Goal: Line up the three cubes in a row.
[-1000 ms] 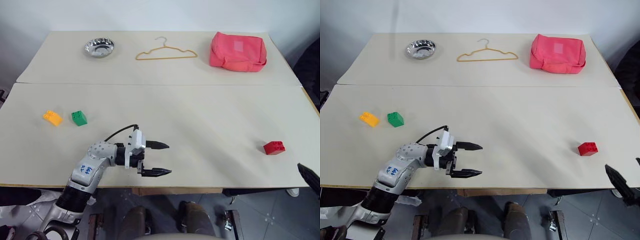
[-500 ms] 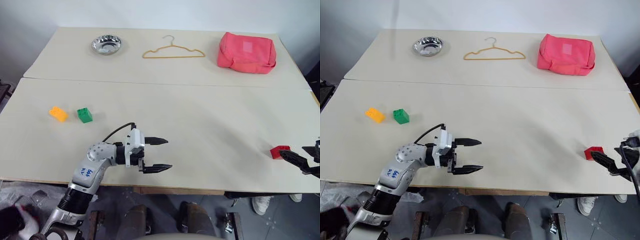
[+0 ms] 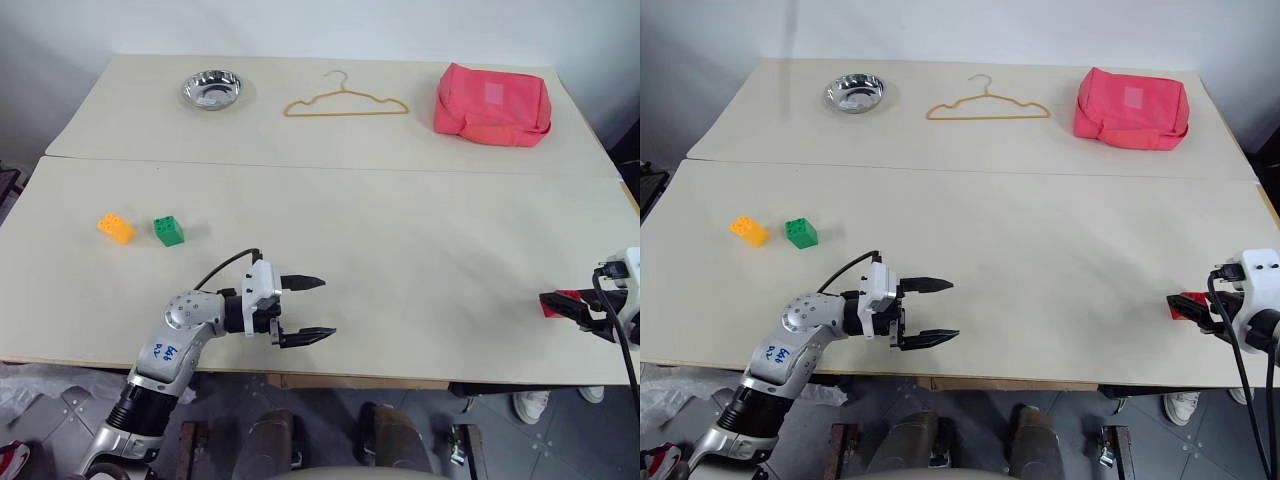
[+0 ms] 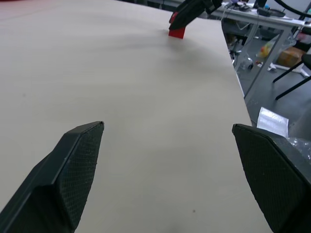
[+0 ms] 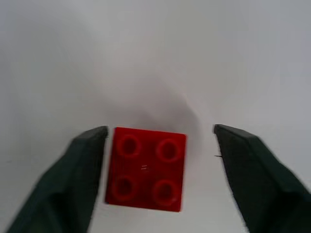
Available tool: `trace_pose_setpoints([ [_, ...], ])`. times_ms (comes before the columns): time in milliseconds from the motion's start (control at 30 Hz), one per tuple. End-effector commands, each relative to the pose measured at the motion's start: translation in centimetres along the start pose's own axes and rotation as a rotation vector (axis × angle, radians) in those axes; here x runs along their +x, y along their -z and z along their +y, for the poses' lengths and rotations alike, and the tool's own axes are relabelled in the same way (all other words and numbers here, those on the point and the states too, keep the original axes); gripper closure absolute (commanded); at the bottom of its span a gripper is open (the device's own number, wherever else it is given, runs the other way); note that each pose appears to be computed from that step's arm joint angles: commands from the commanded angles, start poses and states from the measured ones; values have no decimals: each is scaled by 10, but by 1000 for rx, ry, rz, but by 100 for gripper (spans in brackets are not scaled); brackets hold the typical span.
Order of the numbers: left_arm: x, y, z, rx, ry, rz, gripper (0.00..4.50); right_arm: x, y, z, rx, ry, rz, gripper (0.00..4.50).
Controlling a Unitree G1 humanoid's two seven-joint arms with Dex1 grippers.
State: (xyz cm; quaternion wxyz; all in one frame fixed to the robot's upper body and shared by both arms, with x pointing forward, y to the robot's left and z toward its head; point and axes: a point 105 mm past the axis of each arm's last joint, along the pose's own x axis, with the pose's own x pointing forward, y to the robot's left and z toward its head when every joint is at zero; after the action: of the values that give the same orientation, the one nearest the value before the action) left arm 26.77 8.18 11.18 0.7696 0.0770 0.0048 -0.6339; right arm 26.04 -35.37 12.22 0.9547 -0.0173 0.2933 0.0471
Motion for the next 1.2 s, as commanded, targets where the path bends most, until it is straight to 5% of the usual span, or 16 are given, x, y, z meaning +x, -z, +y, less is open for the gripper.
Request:
trace_pose_setpoints([
  [33, -4, -10, 0, 63, -2, -14, 0, -3, -12, 3, -29, -36, -22, 233],
  [100, -7, -10, 1, 71, -10, -11, 0, -5, -16, 9, -52, -72, -27, 300],
  [267, -17, -13, 8, 76, -63, -16, 0, -4, -70, 52, -181, -269, -127, 299],
  [567, -70, -3, 22, 11, -266, 2, 0, 38, -135, 187, -842, -822, -224, 299],
  [767, -84, -2, 13, 11, -316, 35, 0, 83, -143, 228, -1065, -896, -167, 299],
  [1200, -92, -5, -6, 12, -370, 61, 0, 98, -134, 268, -1144, -1101, -130, 299],
])
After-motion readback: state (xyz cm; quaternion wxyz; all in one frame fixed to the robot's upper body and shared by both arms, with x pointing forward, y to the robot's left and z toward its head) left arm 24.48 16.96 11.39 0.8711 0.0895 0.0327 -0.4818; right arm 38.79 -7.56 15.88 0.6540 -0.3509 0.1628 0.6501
